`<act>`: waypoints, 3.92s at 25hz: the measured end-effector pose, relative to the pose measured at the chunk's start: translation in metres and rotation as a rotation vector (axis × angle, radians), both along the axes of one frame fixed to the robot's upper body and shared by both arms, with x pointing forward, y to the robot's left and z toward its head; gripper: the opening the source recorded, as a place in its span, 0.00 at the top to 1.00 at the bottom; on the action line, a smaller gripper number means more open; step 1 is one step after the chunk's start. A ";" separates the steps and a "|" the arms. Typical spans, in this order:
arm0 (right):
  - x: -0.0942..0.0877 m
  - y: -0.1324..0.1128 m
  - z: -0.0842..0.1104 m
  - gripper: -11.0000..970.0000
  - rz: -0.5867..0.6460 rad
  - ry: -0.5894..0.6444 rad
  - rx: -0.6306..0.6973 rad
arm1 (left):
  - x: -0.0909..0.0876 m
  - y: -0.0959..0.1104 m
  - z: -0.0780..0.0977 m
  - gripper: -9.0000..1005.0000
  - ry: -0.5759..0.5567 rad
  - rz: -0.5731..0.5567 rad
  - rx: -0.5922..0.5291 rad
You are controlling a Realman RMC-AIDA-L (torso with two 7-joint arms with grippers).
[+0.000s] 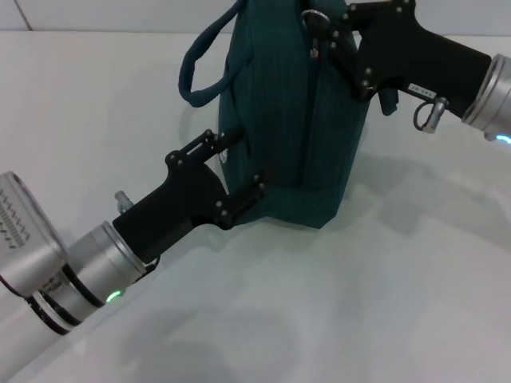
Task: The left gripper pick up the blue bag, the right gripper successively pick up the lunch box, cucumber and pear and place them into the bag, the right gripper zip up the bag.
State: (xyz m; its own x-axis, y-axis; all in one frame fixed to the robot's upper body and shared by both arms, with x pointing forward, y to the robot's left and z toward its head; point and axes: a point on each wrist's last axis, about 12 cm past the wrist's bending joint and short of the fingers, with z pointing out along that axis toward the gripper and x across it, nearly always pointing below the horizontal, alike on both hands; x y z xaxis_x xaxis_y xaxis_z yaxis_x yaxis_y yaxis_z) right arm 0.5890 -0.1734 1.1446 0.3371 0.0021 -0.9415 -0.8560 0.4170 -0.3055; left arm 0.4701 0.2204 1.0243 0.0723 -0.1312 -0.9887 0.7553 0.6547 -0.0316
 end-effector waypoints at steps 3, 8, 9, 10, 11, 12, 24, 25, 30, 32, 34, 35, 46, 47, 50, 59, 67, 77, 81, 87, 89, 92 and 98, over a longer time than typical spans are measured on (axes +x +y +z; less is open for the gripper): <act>-0.001 0.001 -0.001 0.97 0.006 -0.005 -0.004 | 0.002 -0.002 0.003 0.51 0.013 -0.021 -0.034; -0.003 0.001 -0.002 0.97 0.016 -0.002 -0.002 | 0.006 -0.004 0.007 0.17 0.031 -0.026 -0.072; -0.003 0.001 -0.002 0.97 0.017 -0.002 -0.002 | 0.009 -0.004 0.008 0.17 0.042 -0.015 -0.094; -0.004 0.001 -0.002 0.97 0.021 -0.002 -0.001 | 0.009 -0.004 0.008 0.16 0.042 -0.015 -0.094; -0.004 0.002 -0.003 0.97 0.026 -0.002 -0.001 | 0.012 -0.004 0.010 0.16 0.056 0.012 -0.135; -0.006 0.002 -0.003 0.97 0.033 -0.001 0.001 | 0.013 -0.004 0.010 0.16 0.059 0.018 -0.142; -0.013 -0.004 -0.006 0.97 0.033 -0.002 0.033 | 0.018 -0.004 0.012 0.25 0.070 0.065 -0.173; -0.014 -0.005 -0.007 0.97 0.030 0.001 0.033 | 0.018 -0.004 0.012 0.26 0.068 0.064 -0.171; -0.015 -0.005 -0.007 0.97 0.030 -0.001 0.033 | 0.020 -0.003 0.012 0.30 0.057 0.043 -0.133; -0.015 -0.005 -0.007 0.97 0.031 -0.002 0.033 | 0.020 -0.001 0.011 0.32 0.053 0.038 -0.116; -0.015 -0.005 -0.007 0.97 0.032 -0.002 0.033 | 0.020 0.000 0.011 0.34 0.049 0.041 -0.105; -0.015 -0.005 -0.007 0.97 0.033 -0.002 0.033 | 0.020 0.001 0.011 0.35 0.045 0.042 -0.099; -0.026 0.001 -0.007 0.97 0.116 -0.037 0.035 | 0.002 0.016 0.017 0.81 -0.133 -0.060 -0.001; -0.026 0.001 -0.007 0.97 0.116 -0.037 0.035 | 0.001 0.019 0.018 0.83 -0.142 -0.064 0.003; -0.027 0.001 -0.008 0.97 0.115 -0.044 0.028 | 0.001 0.023 0.018 0.88 -0.143 -0.065 0.009; -0.029 0.006 -0.009 0.97 0.139 -0.048 0.017 | 0.003 0.028 0.018 0.96 -0.135 -0.053 0.022; -0.032 0.008 -0.010 0.97 0.146 -0.073 0.019 | 0.006 0.046 0.020 0.95 -0.151 0.021 0.055; -0.017 -0.011 -0.011 0.97 -0.017 0.008 0.151 | 0.006 0.055 0.017 0.94 -0.134 0.057 0.092; -0.015 -0.016 -0.016 0.97 -0.053 0.033 0.148 | 0.008 0.057 0.016 0.94 -0.121 0.062 0.099; -0.014 -0.019 -0.021 0.97 -0.072 0.056 0.144 | 0.009 0.059 0.018 0.93 -0.108 0.058 0.085; -0.014 -0.019 -0.021 0.97 -0.074 0.059 0.143 | 0.010 0.058 0.020 0.93 -0.104 0.041 0.064; -0.014 -0.019 -0.021 0.97 -0.074 0.059 0.144 | 0.012 0.053 0.024 0.92 -0.098 0.027 0.013; -0.014 -0.018 -0.021 0.97 -0.071 0.059 0.145 | 0.014 0.040 0.027 0.92 -0.176 0.094 -0.030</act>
State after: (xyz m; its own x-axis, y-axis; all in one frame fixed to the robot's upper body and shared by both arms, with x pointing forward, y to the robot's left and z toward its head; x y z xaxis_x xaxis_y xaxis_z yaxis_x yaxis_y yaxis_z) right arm 0.5754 -0.1912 1.1233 0.2849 0.1176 -0.9513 -0.8377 0.5129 -0.1875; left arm 0.4842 0.2605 1.0509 0.2567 -0.1451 -0.9555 0.6865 0.7233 0.0746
